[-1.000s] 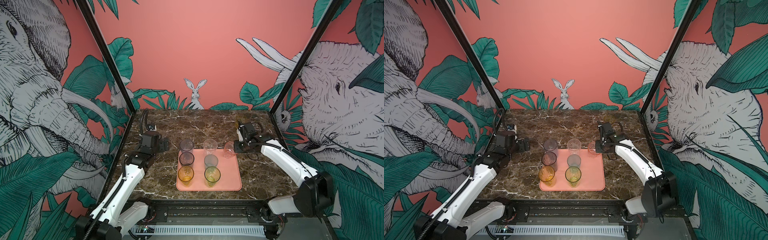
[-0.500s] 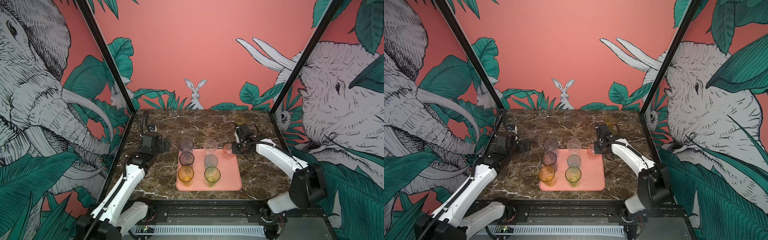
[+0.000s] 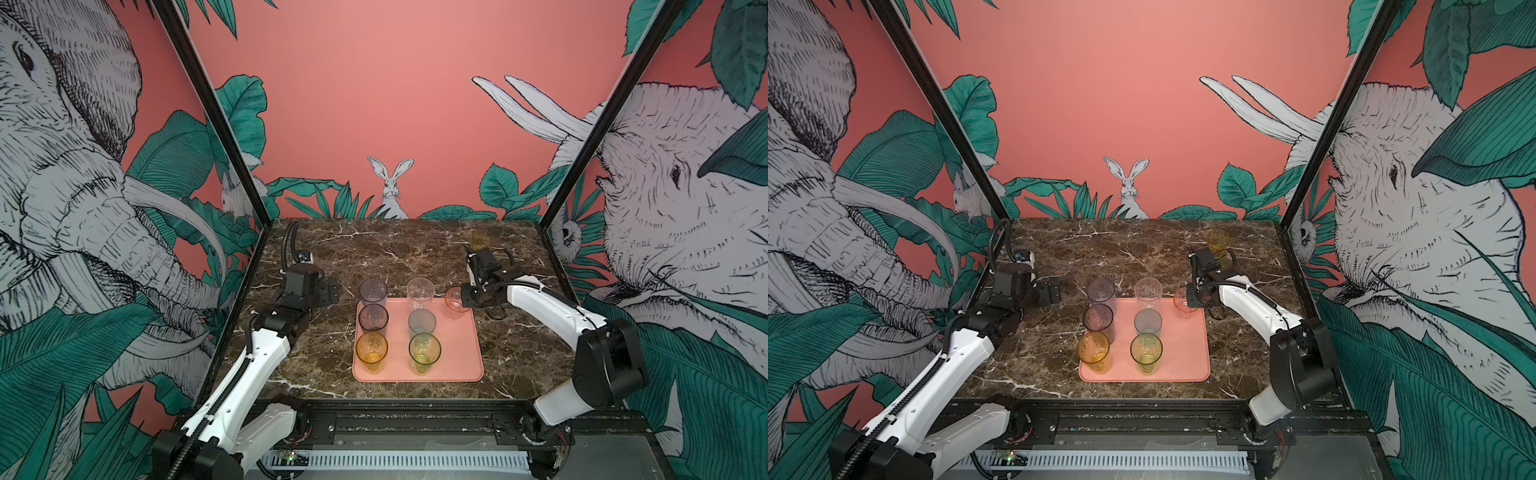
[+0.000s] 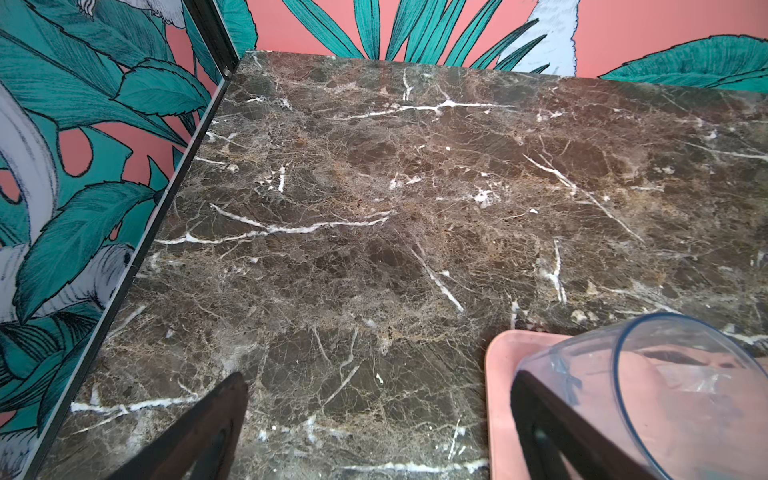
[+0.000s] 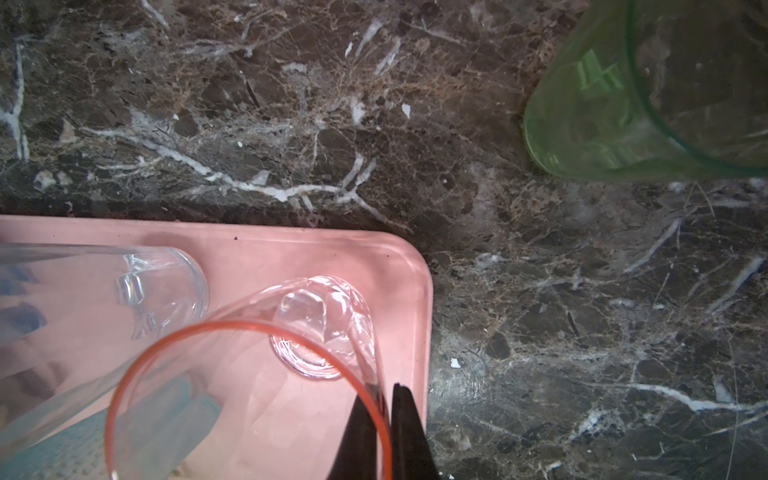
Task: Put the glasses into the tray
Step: 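Lower the pink-rimmed cup onto the tray's far corner and open the right gripper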
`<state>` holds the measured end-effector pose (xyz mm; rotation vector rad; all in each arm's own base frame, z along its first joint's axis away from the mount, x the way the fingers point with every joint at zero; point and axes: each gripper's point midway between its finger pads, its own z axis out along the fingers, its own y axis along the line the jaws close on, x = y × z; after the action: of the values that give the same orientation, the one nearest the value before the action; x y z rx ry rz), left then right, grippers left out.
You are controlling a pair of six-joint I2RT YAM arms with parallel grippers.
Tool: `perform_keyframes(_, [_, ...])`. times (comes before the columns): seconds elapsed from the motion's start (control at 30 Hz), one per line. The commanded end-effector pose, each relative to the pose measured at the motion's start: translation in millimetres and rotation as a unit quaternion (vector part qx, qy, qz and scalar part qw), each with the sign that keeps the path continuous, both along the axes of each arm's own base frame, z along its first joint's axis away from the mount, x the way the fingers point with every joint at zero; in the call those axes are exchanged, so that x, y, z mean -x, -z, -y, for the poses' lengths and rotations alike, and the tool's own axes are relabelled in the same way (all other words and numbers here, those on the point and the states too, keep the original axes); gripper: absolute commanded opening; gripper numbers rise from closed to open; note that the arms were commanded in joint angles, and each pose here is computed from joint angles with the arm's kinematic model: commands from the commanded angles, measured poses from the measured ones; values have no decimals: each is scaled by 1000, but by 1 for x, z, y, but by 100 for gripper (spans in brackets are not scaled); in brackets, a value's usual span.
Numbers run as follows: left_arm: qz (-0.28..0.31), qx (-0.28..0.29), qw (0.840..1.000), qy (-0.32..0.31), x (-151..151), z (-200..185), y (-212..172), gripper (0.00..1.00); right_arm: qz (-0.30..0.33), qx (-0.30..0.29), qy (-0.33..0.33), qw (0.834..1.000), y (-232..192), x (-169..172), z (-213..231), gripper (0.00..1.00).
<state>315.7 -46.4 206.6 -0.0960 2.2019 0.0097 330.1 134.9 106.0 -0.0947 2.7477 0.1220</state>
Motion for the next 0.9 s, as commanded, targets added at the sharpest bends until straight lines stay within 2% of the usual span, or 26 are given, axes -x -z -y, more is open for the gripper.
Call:
perform_keyframes(0.0, [1,7,1000,-6,-1,-1,3,99,7,4,3,1000,2,-5,-1,0])
perform_keyframes(0.43, [-2,6,1000,-7,-1,-1,6,100,-3,8,5,1000,9,-7,-2,1])
perform_keyframes(0.73, [-3,5,1000,-8,-1,-1,8,99,-3,7,7,1000,7,-8,-2,31])
perform_keyframes(0.87, [-3,6,1000,-7,-2,-1,9,99,-3,4,6,1000,5,-9,-4,41])
